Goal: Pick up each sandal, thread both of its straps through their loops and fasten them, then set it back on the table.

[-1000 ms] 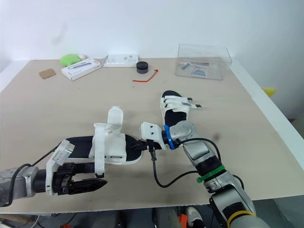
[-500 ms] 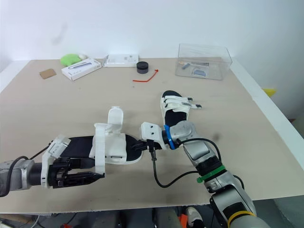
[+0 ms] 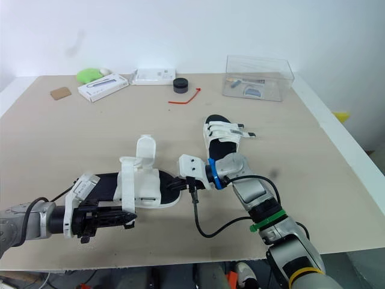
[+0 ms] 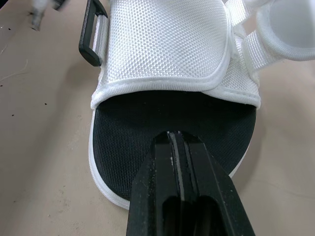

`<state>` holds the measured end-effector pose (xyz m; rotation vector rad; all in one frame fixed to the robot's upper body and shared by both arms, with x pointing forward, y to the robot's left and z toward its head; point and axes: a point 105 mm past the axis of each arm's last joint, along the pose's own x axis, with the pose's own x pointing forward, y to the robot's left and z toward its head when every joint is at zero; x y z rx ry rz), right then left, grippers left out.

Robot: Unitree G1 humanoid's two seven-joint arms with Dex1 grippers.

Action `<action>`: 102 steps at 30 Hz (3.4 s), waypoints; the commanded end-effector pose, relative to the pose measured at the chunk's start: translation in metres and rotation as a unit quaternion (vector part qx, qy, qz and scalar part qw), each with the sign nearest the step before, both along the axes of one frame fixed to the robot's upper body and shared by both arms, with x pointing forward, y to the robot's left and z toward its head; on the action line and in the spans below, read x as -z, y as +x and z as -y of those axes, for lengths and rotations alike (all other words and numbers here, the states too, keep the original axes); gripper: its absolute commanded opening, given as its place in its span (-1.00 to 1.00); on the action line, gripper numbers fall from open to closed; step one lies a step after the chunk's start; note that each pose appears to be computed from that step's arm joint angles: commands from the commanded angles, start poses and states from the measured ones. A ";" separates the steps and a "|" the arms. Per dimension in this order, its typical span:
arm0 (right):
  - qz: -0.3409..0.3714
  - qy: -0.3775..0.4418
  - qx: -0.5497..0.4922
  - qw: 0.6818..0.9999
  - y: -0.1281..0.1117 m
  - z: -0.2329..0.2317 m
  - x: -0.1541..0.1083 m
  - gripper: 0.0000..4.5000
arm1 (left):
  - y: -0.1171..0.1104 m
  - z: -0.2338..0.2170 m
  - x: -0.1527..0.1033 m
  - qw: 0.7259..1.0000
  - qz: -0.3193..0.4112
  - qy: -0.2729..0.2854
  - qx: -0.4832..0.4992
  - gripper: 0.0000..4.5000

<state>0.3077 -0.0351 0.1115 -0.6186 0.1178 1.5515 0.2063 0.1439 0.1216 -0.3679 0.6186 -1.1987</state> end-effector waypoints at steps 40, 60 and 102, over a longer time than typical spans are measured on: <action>0.015 -0.016 0.032 0.999 0.003 0.013 0.000 -1.00 | 0.048 -0.011 -0.037 0.998 -0.020 -0.051 0.026 -0.99; 0.012 -0.016 0.028 0.999 0.003 0.011 0.000 -1.00 | 0.053 -0.013 -0.039 0.998 0.001 -0.056 0.014 -0.99; 0.016 -0.020 0.026 0.999 0.003 0.011 0.001 -1.00 | 0.037 -0.002 -0.015 0.998 0.005 -0.002 0.060 -0.99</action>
